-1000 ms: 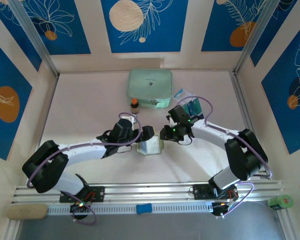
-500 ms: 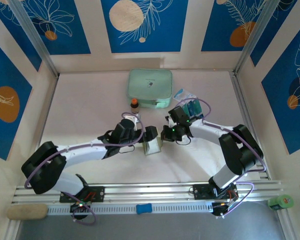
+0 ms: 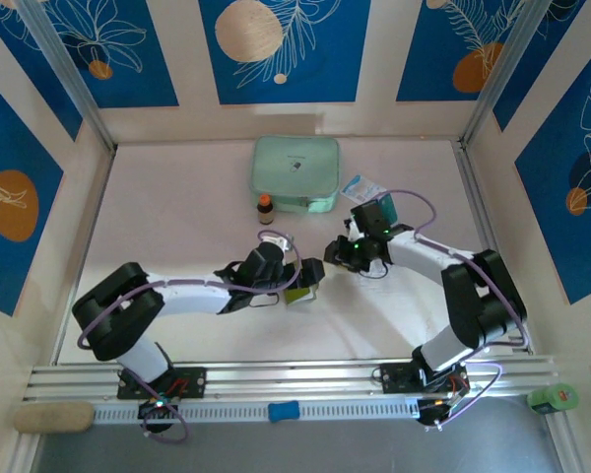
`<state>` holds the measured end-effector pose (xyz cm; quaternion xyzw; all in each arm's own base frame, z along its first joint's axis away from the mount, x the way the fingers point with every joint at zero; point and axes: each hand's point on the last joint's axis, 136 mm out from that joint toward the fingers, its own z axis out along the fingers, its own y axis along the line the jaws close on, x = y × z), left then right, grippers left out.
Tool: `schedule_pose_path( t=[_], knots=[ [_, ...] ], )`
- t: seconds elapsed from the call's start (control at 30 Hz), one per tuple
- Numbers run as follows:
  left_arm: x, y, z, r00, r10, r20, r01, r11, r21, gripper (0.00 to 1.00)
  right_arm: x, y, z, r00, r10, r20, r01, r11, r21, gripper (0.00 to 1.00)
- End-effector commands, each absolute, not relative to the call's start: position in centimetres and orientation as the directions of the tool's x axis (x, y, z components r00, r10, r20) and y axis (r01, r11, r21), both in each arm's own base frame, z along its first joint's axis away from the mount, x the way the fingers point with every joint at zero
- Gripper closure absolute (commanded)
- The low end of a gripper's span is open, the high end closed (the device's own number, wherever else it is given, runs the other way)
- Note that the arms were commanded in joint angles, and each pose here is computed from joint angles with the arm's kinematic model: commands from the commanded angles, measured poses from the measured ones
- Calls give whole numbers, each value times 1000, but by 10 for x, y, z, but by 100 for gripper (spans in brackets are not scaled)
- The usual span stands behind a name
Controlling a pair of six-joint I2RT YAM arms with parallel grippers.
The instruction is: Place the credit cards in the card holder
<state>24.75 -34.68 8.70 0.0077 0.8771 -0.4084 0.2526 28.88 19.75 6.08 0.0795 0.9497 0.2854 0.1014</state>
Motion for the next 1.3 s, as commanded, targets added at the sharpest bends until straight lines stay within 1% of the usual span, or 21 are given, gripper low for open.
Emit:
schedule_pose_path(
  t=[0.0,0.17,0.27,0.4,0.6,0.73,0.87,1.03,1.13,1.27],
  knots=[
    [243,-343,67,-872,-218,-437,187,678,-711,0,283,185,72,-958,256,-129,142,815,562,63],
    [235,-332,38,-882,-225,-415,140,714,-686,0,284,179,85,-946,287,-149,147,793,591,63],
    [235,-332,39,-882,-233,-410,134,710,-692,0,282,179,92,-944,290,-155,138,779,612,64],
    [241,-339,65,-867,-223,-446,177,698,-694,0,276,183,99,-950,271,-154,113,761,639,64],
    [257,-344,123,-838,-209,-504,255,666,-701,0,263,187,99,-957,248,-150,92,751,654,65],
    [267,-328,154,-815,-212,-539,279,673,-686,0,254,188,93,-960,243,-140,95,751,654,66],
    [270,-296,171,-778,-208,-593,279,731,-622,0,250,188,88,-961,244,-132,102,751,652,67],
    [265,-251,159,-766,-183,-616,217,829,-516,0,248,190,88,-961,237,-140,91,755,650,66],
    [258,-234,139,-793,-128,-596,189,878,-441,0,249,191,88,-963,225,-147,80,762,643,67],
    [250,-226,110,-842,-29,-539,186,922,-340,0,249,194,88,-966,212,-151,70,770,634,66]
  ],
)
